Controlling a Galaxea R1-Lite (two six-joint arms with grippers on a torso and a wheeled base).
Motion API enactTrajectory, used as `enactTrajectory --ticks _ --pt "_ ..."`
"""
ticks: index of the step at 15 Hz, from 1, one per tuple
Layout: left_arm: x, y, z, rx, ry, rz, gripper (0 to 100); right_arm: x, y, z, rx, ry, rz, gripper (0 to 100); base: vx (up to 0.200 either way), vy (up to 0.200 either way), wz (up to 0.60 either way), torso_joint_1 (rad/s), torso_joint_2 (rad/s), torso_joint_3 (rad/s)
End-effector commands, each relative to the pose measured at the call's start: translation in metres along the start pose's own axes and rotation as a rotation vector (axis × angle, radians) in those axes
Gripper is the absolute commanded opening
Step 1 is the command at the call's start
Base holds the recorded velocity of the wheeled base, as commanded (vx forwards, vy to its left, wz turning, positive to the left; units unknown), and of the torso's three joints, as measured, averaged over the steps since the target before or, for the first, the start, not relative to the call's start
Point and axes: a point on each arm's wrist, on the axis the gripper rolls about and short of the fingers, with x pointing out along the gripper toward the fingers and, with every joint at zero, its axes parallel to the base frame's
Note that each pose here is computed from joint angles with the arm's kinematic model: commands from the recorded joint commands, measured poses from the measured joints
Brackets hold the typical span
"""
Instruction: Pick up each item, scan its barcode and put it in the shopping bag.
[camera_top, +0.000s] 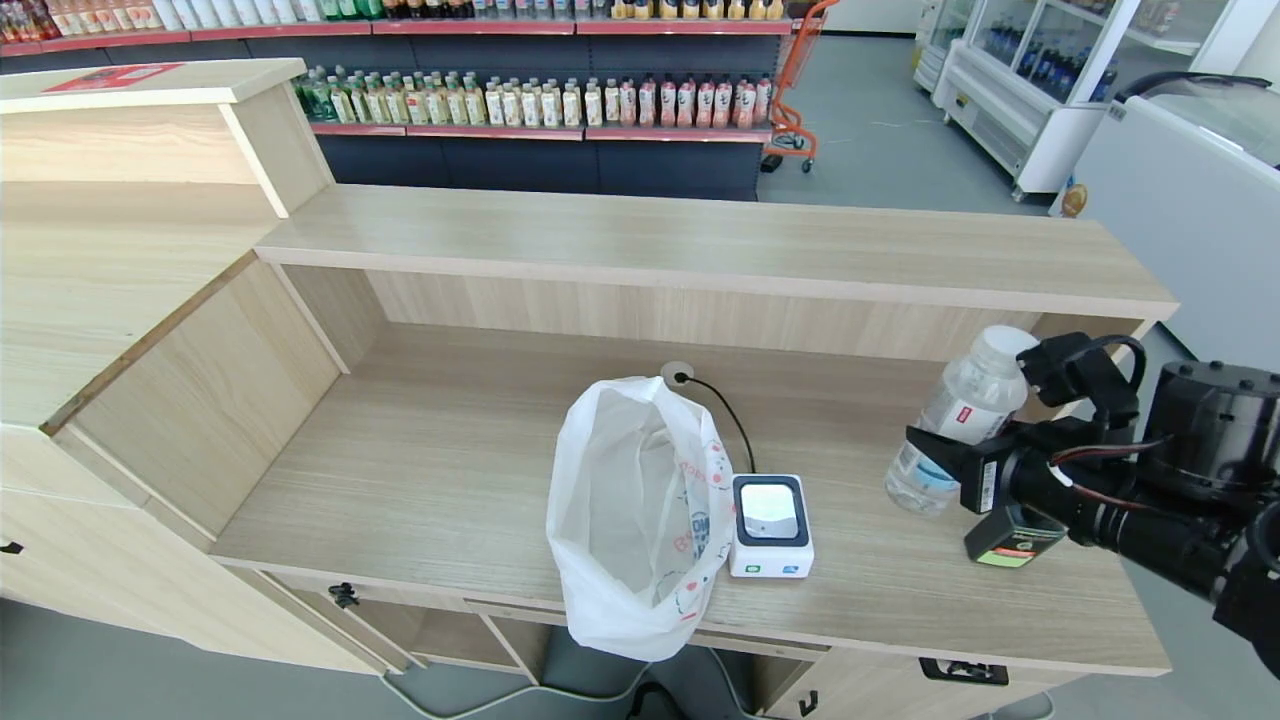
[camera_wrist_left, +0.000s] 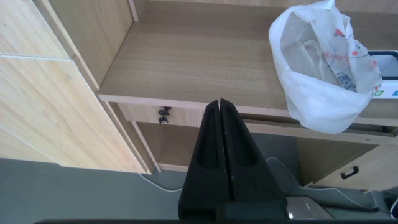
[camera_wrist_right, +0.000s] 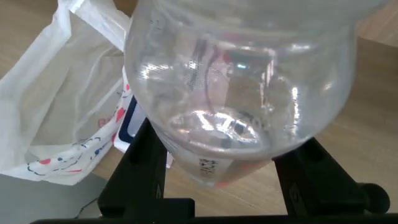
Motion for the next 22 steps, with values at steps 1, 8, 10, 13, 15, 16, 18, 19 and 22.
enactTrajectory --ticks 1,8,10,13,15,16,18,19,22 --pt "0.000 0.000 0.000 -0.001 0.002 -0.001 0 -0.016 0.003 0.003 0.011 -0.044 0.005 0 0.000 0.000 0.00 0.000 0.00 0.000" --pt "0.000 0.000 0.000 0.001 0.002 0.000 0 -0.020 0.004 0.008 0.057 -0.128 0.041 0 0.000 0.000 0.00 0.000 0.00 0.000" --pt "0.000 0.000 0.000 0.001 0.000 0.000 0 -0.020 0.003 0.011 0.054 -0.138 0.039 0 0.000 0.000 0.00 0.000 0.00 0.000" --pt "0.000 0.000 0.000 0.001 0.000 -0.001 0 -0.027 0.003 0.018 0.050 -0.172 0.034 0 0.000 0.000 0.00 0.000 0.00 0.000" --pt "0.000 0.000 0.000 -0.001 0.000 0.000 0 -0.032 0.003 0.020 0.049 -0.184 0.035 0 0.000 0.000 0.00 0.000 0.00 0.000" --pt "0.000 0.000 0.000 -0.001 0.000 -0.001 0 -0.034 0.003 0.022 0.049 -0.190 0.034 0 0.000 0.000 0.00 0.000 0.00 0.000" --pt "0.000 0.000 0.000 0.002 -0.003 -0.001 0 -0.037 0.003 0.022 0.048 -0.193 0.034 0 0.000 0.000 0.00 0.000 0.00 0.000" --pt "0.000 0.000 0.000 0.002 0.000 -0.001 0 -0.038 0.003 0.021 0.049 -0.192 0.034 0 0.000 0.000 0.00 0.000 0.00 0.000" --pt "0.000 0.000 0.000 0.001 0.002 -0.001 0 -0.041 0.004 0.020 0.048 -0.193 0.034 0 0.000 0.000 0.00 0.000 0.00 0.000"
